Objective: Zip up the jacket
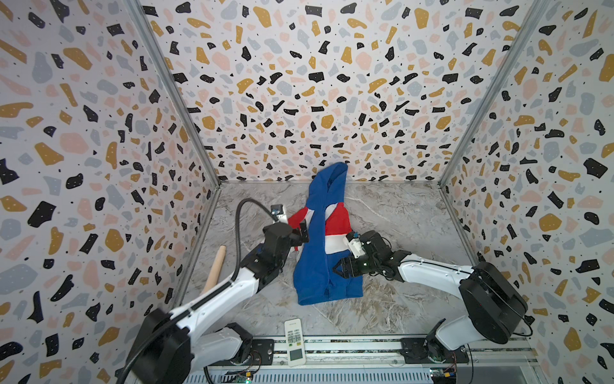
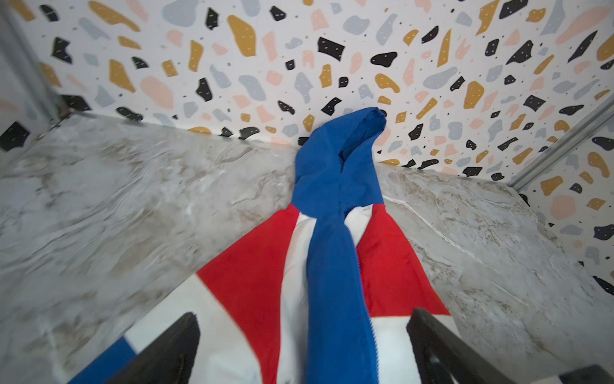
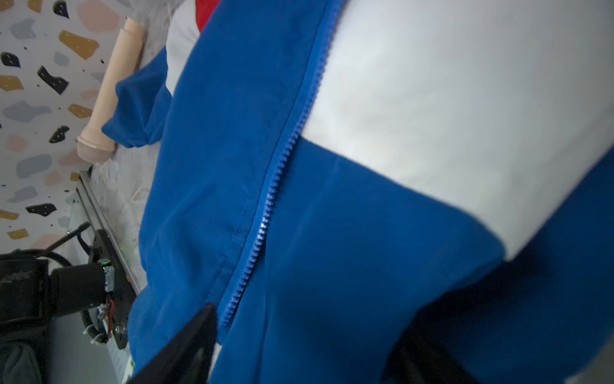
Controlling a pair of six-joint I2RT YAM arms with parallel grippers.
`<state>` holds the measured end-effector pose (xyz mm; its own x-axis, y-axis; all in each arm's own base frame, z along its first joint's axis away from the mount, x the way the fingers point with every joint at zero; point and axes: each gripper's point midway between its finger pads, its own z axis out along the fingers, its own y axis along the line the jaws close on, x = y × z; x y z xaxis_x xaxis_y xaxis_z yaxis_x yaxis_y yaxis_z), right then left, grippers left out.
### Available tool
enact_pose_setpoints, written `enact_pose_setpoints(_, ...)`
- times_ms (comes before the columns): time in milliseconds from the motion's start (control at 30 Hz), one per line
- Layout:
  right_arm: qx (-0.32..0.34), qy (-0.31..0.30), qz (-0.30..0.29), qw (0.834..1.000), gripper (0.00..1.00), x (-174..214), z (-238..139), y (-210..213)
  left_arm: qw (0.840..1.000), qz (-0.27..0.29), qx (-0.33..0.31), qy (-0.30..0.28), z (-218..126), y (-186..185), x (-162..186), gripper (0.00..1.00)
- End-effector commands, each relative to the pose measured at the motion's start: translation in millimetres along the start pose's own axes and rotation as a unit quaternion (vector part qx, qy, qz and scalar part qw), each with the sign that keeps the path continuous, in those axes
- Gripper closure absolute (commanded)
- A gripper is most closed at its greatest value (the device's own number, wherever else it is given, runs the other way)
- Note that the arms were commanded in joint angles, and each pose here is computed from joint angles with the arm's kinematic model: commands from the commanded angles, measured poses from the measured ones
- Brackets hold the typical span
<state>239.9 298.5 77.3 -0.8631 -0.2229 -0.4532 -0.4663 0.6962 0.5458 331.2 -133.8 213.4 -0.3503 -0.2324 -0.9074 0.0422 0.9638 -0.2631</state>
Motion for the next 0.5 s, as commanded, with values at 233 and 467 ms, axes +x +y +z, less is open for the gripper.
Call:
enact_pose_setpoints(233, 0.092, -0.026, -0.103, 0.990, 1.00, -52.8, -69.5, -6.1, 0.983, -0.153, -0.041, -0.091, -60.4, 65.1, 10.5, 0.00)
enact_pose_setpoints(467, 0.387, -0.213, -0.012, 0.897, 1.00, -139.7, -251.5, -140.4, 0.982, -0.177, -0.040, -0.054, -47.7, 60.7, 28.8, 0.00)
